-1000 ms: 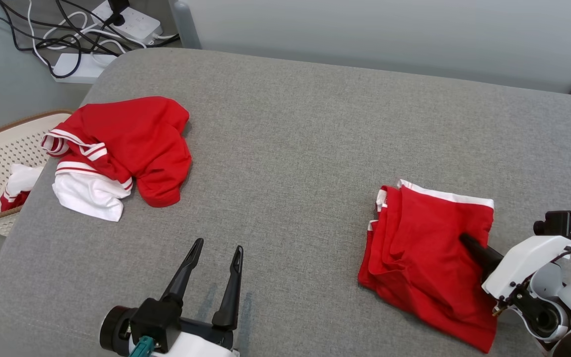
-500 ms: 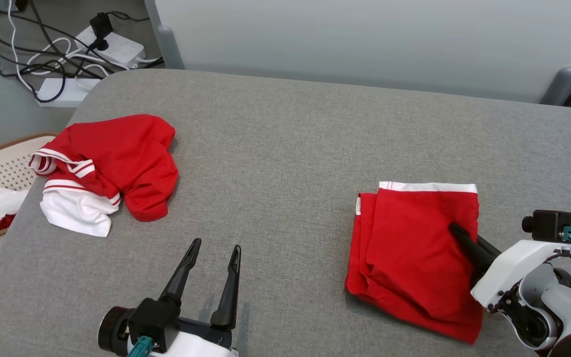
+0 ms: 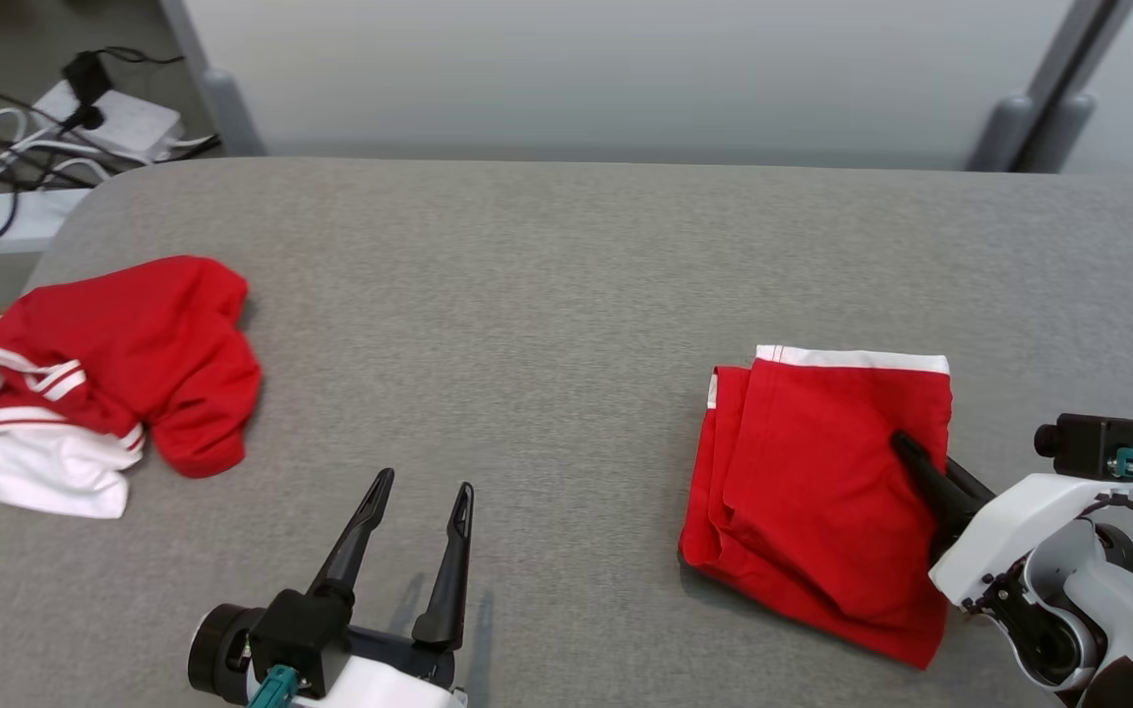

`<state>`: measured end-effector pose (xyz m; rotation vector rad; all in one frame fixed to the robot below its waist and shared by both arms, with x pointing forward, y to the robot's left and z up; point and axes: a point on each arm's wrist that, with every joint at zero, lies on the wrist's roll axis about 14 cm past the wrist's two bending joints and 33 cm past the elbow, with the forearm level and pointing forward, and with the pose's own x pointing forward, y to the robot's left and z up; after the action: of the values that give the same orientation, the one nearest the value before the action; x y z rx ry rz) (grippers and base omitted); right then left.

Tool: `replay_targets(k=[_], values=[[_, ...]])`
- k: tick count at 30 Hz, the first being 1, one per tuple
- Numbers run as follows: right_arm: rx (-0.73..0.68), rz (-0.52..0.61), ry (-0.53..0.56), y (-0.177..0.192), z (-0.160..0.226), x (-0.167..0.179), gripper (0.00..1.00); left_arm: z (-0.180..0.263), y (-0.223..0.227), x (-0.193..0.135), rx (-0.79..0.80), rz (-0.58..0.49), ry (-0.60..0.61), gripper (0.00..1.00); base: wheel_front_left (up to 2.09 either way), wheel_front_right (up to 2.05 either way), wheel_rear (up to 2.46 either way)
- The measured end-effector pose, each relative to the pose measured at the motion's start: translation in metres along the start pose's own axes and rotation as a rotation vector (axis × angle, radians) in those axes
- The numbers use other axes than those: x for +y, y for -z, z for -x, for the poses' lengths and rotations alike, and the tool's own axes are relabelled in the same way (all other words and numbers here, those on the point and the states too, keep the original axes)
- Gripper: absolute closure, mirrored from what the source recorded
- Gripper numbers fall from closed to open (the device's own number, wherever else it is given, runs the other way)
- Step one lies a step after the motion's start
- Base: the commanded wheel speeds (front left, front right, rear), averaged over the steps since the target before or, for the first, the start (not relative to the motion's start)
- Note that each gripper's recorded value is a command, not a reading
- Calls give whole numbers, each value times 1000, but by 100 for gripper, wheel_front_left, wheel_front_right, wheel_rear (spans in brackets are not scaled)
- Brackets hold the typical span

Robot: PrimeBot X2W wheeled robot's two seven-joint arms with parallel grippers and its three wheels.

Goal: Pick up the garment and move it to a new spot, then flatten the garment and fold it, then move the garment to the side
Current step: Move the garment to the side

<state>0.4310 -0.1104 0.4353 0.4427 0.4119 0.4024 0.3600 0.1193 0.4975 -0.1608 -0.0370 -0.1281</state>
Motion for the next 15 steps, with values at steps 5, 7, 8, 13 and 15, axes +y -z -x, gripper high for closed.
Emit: replay_targets(k=[5, 7, 8, 13, 15], values=[[-38, -14, 58, -5, 17, -18, 100, -11, 6, -20, 14, 5, 74, 0, 0, 0, 0], [-41, -20, 72, -4, 22, -23, 100, -13, 7, -25, 16, 7, 91, 0, 0, 0, 0], [-49, -36, 103, -3, 31, -31, 100, -17, 9, -34, 20, 4, 123, 0, 0, 0, 0], [-87, -67, 164, -6, 51, -47, 100, -26, 15, -57, 31, 8, 202, 0, 0, 0, 0], [-106, -76, 185, -7, 59, -52, 100, -29, 17, -66, 36, 6, 234, 0, 0, 0, 0]])
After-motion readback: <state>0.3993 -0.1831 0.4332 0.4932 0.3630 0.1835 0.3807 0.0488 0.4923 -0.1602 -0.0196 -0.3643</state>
